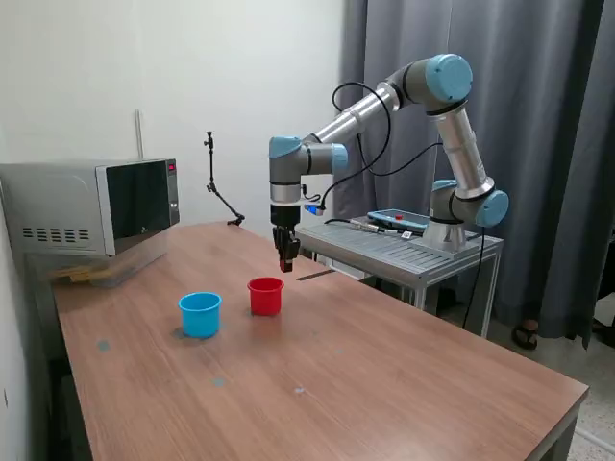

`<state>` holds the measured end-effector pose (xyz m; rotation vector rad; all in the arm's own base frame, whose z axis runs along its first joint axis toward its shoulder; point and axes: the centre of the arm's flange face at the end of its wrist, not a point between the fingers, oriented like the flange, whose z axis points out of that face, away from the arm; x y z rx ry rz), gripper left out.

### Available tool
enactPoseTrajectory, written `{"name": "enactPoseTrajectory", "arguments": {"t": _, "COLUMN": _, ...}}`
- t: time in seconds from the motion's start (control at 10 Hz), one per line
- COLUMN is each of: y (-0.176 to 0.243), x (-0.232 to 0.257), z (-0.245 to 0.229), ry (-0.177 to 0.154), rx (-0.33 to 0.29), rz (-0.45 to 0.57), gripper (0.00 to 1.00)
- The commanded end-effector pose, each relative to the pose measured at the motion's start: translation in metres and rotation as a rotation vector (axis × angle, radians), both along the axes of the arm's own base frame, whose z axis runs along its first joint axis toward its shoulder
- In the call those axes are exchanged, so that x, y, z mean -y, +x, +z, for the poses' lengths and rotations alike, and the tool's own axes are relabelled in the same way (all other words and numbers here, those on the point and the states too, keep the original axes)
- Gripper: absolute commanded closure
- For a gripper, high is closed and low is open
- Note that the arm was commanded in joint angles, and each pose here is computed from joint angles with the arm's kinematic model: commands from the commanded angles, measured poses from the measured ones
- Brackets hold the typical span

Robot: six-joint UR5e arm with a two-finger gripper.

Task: Place red objects in the red bin, and blue objects in the blue bin.

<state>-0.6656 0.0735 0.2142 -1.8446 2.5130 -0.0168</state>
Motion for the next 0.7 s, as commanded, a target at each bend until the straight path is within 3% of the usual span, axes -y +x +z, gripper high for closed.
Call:
{"name": "enactPoseTrajectory", "arguments": {"t": 0.0, "y": -0.008, "x": -0.011, "z": 0.004, "ry": 0.003, "rx": -0.013, "rz": -0.007, "gripper": 1.00}}
{"name": "enactPoseTrajectory", "arguments": {"t": 0.6, "y": -0.029, "x": -0.020, "z": -0.002, "ry": 0.006, "rx": -0.025, "rz": -0.010, "gripper": 1.00}}
